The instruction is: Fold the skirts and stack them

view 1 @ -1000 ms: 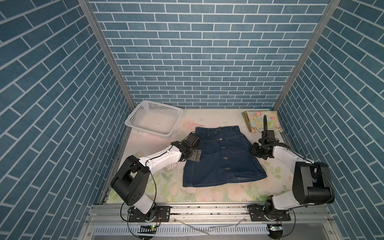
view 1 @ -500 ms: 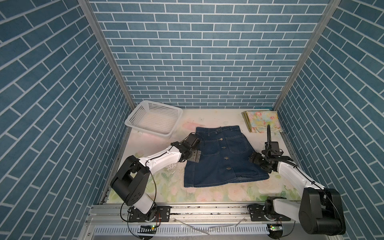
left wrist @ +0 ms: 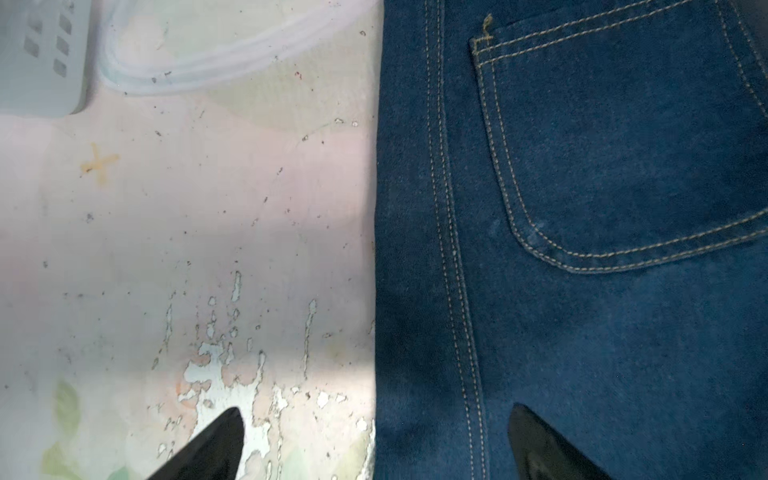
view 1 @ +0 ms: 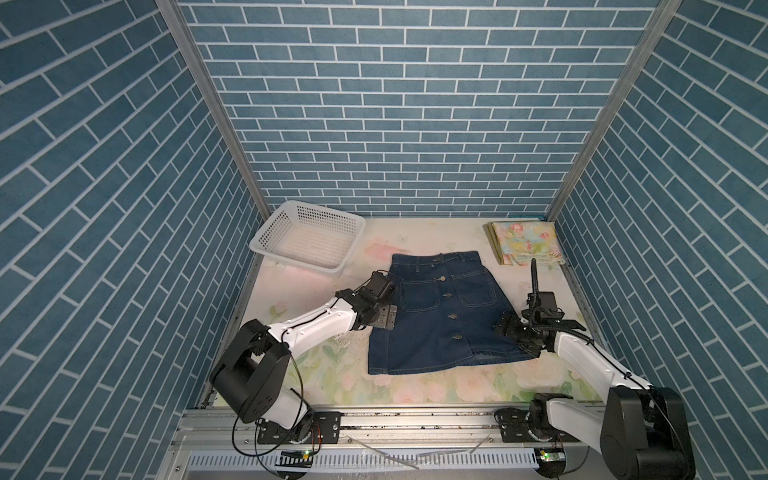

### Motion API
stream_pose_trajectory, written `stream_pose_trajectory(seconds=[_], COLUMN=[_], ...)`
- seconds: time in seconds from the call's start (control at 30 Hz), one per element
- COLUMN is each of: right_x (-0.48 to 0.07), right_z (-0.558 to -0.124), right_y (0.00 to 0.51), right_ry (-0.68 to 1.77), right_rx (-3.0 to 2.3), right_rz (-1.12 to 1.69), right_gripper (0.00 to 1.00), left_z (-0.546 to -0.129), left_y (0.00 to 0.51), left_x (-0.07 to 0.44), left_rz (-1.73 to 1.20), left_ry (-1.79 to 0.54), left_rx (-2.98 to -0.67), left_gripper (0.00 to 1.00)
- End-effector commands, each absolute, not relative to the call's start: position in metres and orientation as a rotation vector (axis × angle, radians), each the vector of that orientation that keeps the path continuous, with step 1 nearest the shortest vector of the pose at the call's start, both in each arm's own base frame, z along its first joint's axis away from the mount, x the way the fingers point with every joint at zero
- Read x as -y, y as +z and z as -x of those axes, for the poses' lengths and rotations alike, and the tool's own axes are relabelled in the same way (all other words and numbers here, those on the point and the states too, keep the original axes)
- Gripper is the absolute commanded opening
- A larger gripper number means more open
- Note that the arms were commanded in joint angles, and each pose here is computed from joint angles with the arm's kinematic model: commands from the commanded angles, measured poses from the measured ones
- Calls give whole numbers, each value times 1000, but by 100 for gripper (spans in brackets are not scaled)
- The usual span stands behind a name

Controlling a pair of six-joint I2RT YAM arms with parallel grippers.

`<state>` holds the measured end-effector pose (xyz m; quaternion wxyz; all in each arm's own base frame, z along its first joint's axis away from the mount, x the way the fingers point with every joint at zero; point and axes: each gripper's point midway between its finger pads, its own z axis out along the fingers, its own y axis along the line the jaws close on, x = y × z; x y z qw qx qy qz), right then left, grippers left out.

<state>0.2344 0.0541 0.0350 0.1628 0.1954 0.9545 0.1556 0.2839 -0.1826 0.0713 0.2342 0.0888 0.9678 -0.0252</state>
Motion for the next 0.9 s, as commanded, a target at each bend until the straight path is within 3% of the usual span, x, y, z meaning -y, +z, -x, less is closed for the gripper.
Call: stream_pose_trajectory(seconds=[0.0, 0.3, 0.73, 0.77, 0.8, 0.87], right_x=[-53, -25, -29, -31, -32, -33], right_z=[-215, -229, -224, -226, -227, -232], right_y=[23, 60, 22, 22, 22, 27], right_ry=[400, 145, 214, 227, 240, 244], right_rx=[-2788, -2714, -2807, -2809, -2809, -2797], right_rz=[-600, -571, -667, -658, -642, -609], right_gripper=[99, 99, 96, 83, 65, 6], left_z=[-277, -265, -250, -250, -250, -250], left_y=[68, 48, 22, 22, 22, 22], left_x=[173, 166, 172, 172, 173, 174], left_rz=[-207, -173, -158, -157, -159, -162], left_ry=[-53, -69, -171, -178, -180, -189], left_rx=[-2669, -2717, -2765, -2762, -2762, -2760], left_gripper=[100, 100, 99, 99, 99, 99])
